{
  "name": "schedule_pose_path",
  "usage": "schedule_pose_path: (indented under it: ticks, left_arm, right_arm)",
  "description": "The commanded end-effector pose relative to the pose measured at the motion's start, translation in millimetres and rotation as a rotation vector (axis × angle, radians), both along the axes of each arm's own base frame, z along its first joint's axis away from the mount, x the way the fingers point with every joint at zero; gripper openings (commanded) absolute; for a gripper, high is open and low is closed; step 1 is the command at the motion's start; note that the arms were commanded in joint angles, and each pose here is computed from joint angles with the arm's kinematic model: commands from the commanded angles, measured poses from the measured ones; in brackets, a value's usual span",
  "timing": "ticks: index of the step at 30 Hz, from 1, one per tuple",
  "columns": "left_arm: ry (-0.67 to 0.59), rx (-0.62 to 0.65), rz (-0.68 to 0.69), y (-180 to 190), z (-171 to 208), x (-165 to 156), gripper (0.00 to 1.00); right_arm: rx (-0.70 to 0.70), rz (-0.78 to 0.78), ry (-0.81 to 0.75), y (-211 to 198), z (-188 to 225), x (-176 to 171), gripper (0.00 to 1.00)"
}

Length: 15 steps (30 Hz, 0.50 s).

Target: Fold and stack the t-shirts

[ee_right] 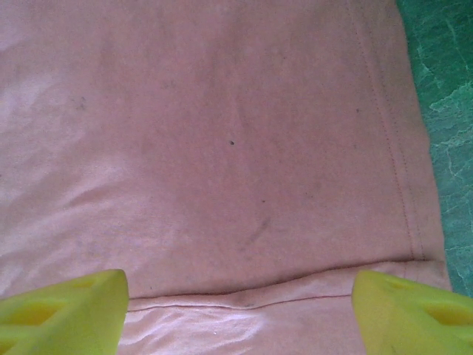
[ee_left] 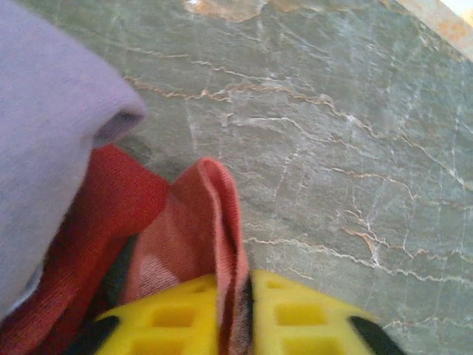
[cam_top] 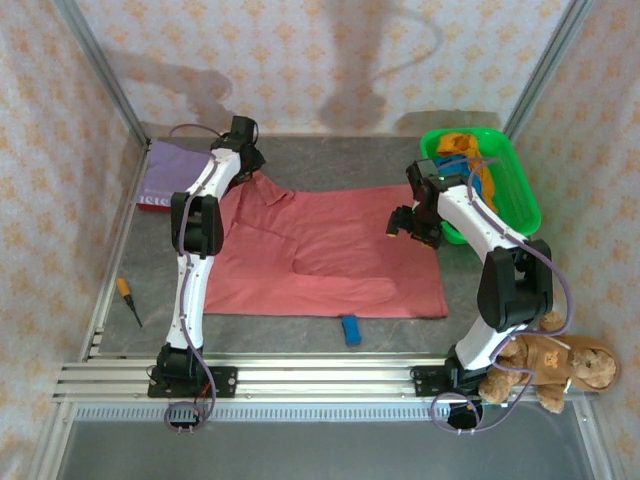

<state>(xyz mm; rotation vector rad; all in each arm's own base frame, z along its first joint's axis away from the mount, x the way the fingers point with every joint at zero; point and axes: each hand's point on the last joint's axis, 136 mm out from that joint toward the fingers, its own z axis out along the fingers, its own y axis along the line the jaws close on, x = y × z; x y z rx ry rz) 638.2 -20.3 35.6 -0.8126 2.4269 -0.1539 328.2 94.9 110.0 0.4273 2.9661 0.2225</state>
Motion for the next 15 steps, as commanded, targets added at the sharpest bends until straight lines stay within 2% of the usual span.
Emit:
schedule_pose_path:
  ticks: [1, 2, 9, 14, 15]
  left_arm:
    - [-0.003, -0.005, 0.006, -1, -3, 1, 0.03]
    - [-0.006, -0.003, 0.001, -2, 0, 0, 0.0]
    - [-0.05, -0.014, -0.013, -7, 29, -7, 0.0]
    - [-0.076, -0.03, -0.037, -17, 50, -22, 0.0]
    - [-0.077, -0.034, -0.039, -18, 54, -25, 0.0]
  right_arm:
    - [-0.038, -0.004, -0.035, -8, 9, 12, 0.79]
    - [-0.042, -0.003, -0.047, -8, 11, 16, 0.79]
    - [-0.075, -0.007, -0.111, -7, 18, 55, 0.78]
    - [-0.113, 0.0, -0.158, -6, 19, 93, 0.73]
    - [-0.131, 0.007, -0.158, -6, 18, 101, 0.69]
